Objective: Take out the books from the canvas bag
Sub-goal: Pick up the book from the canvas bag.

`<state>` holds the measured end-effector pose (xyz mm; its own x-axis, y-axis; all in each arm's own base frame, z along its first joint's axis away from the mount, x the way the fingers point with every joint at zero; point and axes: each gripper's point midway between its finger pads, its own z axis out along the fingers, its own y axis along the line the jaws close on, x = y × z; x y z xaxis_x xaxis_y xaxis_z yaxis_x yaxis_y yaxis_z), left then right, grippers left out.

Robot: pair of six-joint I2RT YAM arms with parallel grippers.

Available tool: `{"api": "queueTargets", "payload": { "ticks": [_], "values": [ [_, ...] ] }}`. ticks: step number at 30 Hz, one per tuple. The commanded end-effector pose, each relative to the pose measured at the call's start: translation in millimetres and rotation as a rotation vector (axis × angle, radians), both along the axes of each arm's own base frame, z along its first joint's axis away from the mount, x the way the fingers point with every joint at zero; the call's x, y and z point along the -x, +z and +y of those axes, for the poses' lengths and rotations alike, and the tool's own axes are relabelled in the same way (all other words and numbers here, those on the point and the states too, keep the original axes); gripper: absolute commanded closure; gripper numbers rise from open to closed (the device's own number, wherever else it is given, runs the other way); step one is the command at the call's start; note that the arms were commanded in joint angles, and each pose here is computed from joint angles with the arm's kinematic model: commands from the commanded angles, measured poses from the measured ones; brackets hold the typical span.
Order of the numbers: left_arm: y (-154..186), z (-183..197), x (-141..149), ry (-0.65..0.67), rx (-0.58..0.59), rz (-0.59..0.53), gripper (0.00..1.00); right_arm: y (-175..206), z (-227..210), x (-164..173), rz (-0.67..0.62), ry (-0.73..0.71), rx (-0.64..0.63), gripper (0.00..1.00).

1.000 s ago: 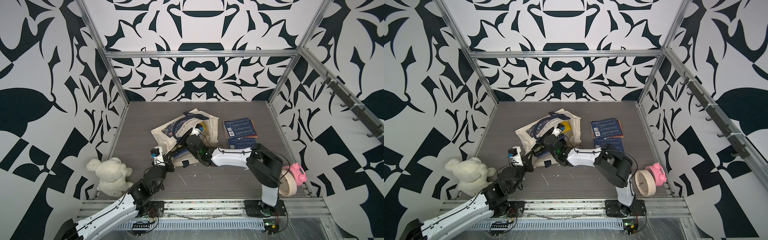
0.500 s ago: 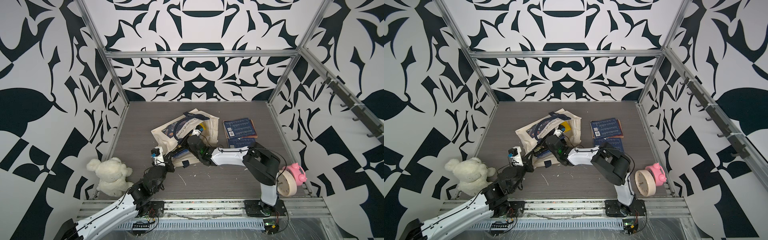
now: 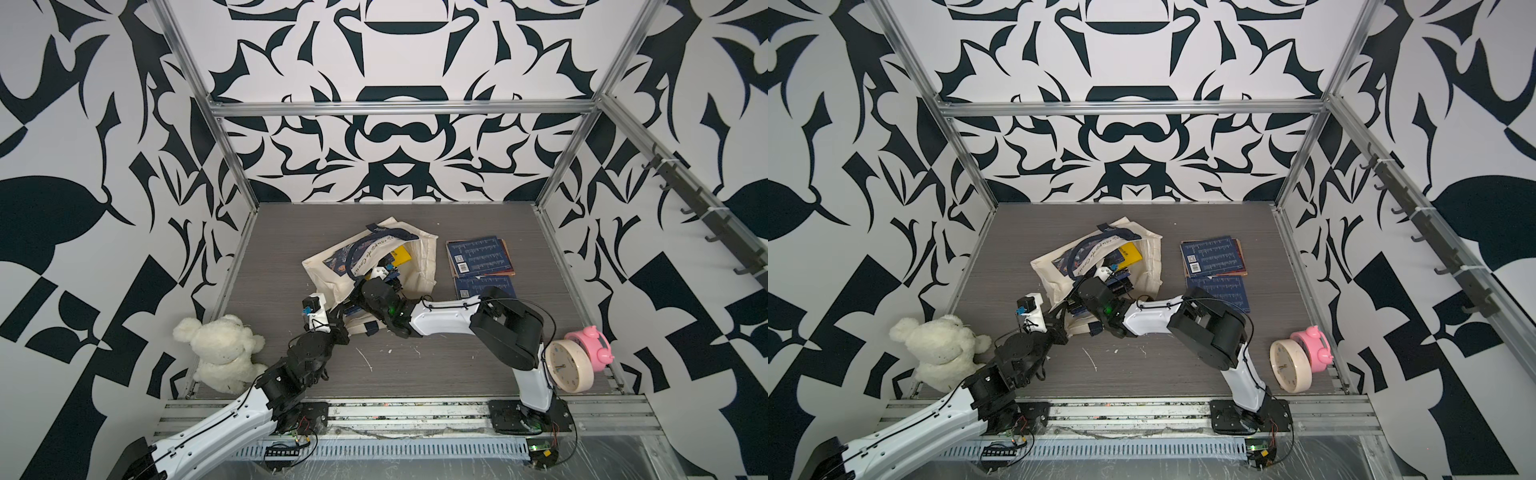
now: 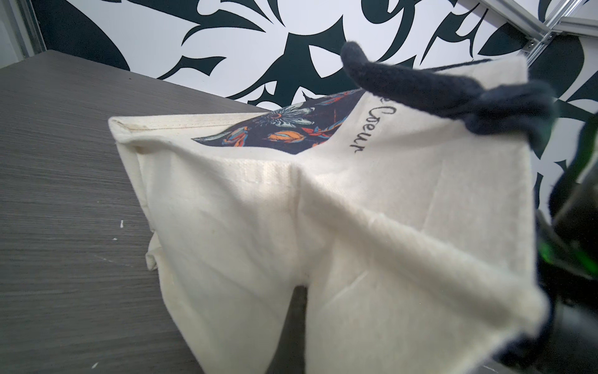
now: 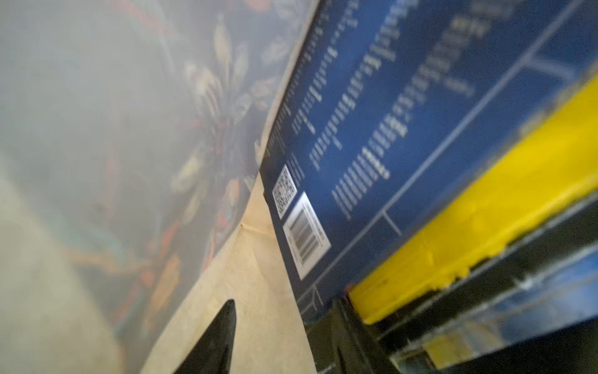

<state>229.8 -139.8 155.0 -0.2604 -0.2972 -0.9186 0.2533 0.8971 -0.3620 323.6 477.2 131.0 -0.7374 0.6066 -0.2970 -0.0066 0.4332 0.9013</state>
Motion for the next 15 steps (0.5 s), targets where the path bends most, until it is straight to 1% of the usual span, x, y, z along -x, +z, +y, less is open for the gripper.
{"api": "queueTargets", "payload": {
  "ticks": [1, 5, 10, 15],
  "values": [
    [21, -7, 1, -0.031, 0.063, -0.056, 1.0, 26, 9, 0, -0.012, -0.016, -0.074, 0.49],
    [21, -7, 1, -0.032, 0.062, -0.056, 1.0, 23, 12, -3, -0.006, -0.037, -0.083, 0.5],
    [20, -7, 1, -0.035, 0.06, -0.054, 1.0, 21, 17, -16, -0.018, -0.064, -0.107, 0.57],
    [21, -7, 2, -0.036, 0.063, -0.056, 1.0, 24, 15, -32, -0.041, -0.088, -0.118, 0.6]
  ]
}}
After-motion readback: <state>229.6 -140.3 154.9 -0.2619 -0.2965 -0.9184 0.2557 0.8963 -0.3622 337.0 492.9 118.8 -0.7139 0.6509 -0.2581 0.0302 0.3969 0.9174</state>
